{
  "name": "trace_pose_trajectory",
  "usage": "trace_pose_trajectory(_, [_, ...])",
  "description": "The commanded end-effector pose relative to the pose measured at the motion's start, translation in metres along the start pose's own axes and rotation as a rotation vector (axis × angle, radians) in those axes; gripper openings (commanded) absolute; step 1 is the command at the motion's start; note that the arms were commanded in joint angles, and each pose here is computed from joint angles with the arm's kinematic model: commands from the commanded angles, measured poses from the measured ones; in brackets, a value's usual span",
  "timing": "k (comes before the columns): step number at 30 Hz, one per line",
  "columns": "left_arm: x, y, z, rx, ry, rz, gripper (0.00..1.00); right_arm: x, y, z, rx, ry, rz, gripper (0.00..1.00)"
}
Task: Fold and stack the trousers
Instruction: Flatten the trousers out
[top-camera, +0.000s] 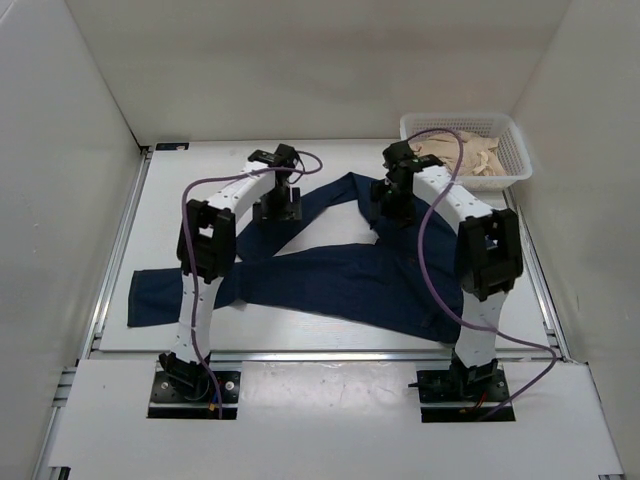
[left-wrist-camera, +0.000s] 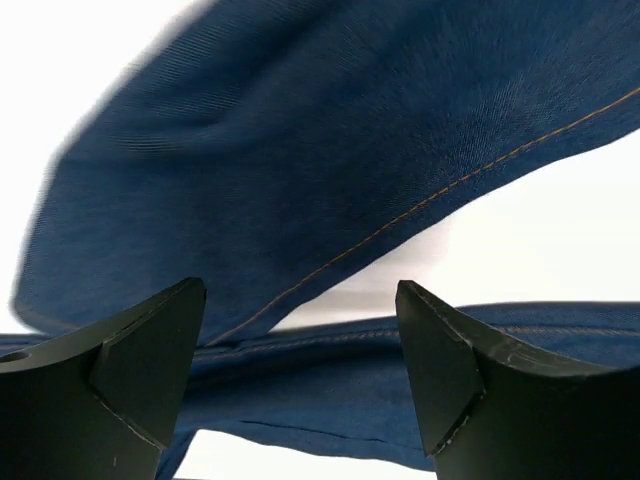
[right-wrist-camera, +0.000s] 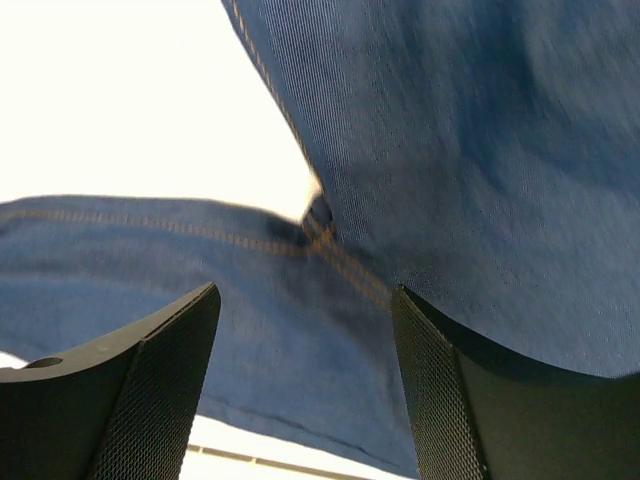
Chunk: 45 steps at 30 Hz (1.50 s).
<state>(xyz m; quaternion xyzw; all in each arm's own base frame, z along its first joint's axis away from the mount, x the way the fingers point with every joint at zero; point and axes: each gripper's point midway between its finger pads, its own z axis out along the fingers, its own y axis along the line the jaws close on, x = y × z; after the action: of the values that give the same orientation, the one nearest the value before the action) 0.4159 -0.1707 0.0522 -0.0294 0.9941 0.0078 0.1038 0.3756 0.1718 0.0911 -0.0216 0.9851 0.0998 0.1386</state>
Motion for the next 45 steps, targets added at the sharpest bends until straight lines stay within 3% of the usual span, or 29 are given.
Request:
trace_pose_trajectory(1, [-0.004,0.001,0.002,-0.028,-0.013,0.024,0.87,-0.013,0.006,0.012,0.043,-0.01,-0.021,0.74])
trace_pose_trajectory(5, [0.007,0.005,0.017,-0.076,0.027,0.031,0.88,-0.016,-0.003,0.033,0.154,-0.014,-0.003,0.71])
trace_pose_trajectory(8, [0.012,0.011,0.029,-0.11,0.05,0.037,0.88,-0.023,-0.021,0.045,0.266,-0.036,0.025,0.62])
trace_pose_trajectory(10, [0.013,0.013,0.033,-0.13,0.053,0.027,0.81,-0.027,-0.026,0.054,0.297,-0.035,0.024,0.56])
trace_pose_trajectory(13, [0.015,0.017,0.037,-0.16,0.065,0.018,0.16,-0.03,-0.027,0.062,0.312,-0.035,0.034,0.27])
trace_pose_trajectory(14, [0.011,0.021,0.035,-0.16,0.063,0.007,0.1,-0.03,-0.027,0.062,0.312,-0.035,0.035,0.09])
trace_pose_trajectory(16, [-0.003,0.028,0.022,-0.182,0.015,-0.016,0.1,-0.041,-0.022,0.049,0.295,-0.077,0.047,0.0])
trace_pose_trajectory(21, [-0.065,0.078,-0.039,-0.205,-0.163,-0.143,0.1,-0.076,-0.007,-0.013,0.249,-0.242,0.039,0.0])
trace_pose_trajectory(25, [-0.12,0.131,-0.114,-0.066,-0.338,-0.315,0.1,-0.091,-0.003,-0.067,0.215,-0.357,0.058,0.0])
trace_pose_trajectory(28, [-0.134,0.165,-0.15,-0.015,-0.428,-0.396,0.1,-0.087,-0.01,-0.096,0.215,-0.406,0.074,0.0])
trace_pose_trajectory(32, [-0.129,0.195,-0.171,0.038,-0.483,-0.461,0.1,-0.052,-0.025,-0.099,0.237,-0.381,0.072,0.0])
trace_pose_trajectory(37, [-0.076,0.234,-0.143,-0.07,-0.375,-0.549,0.1,0.005,-0.03,-0.071,0.213,-0.273,0.041,0.0])
trace_pose_trajectory(40, [-0.046,0.237,-0.108,-0.031,-0.265,-0.586,0.7,0.042,-0.011,-0.048,0.161,-0.178,-0.037,0.34])
trace_pose_trajectory(41, [-0.044,0.234,-0.105,-0.014,-0.251,-0.567,0.8,0.047,-0.007,-0.049,0.155,-0.176,-0.052,0.62])
trace_pose_trajectory(42, [-0.042,0.232,-0.102,-0.008,-0.23,-0.566,0.87,0.051,-0.004,-0.052,0.148,-0.18,-0.063,0.73])
trace_pose_trajectory(45, [-0.046,0.226,-0.113,-0.025,-0.257,-0.533,0.87,0.042,-0.014,-0.079,0.182,-0.24,-0.042,0.87])
